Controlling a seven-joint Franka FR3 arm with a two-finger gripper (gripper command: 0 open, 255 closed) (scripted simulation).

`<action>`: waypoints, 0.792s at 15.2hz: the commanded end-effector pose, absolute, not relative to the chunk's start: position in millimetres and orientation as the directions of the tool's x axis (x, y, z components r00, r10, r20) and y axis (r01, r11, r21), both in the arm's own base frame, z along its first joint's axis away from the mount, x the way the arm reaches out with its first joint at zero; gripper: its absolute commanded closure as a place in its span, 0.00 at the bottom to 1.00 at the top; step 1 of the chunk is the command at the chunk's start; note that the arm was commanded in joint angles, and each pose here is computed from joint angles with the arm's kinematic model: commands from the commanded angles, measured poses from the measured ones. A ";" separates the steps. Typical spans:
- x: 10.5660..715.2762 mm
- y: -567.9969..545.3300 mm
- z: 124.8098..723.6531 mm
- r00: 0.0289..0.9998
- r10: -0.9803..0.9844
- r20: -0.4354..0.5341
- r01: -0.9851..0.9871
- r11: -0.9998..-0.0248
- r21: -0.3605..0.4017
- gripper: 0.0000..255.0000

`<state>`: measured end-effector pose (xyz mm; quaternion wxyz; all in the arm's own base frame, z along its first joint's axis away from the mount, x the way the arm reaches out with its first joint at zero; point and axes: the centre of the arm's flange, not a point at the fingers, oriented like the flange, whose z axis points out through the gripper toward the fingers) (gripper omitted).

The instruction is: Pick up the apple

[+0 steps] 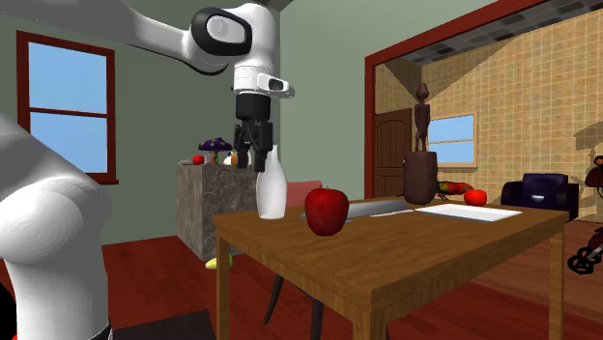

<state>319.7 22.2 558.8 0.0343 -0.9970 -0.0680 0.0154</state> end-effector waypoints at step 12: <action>485.2 34.0 566.7 0.946 0.281 -0.159 0.274 -0.960 -0.062 0.00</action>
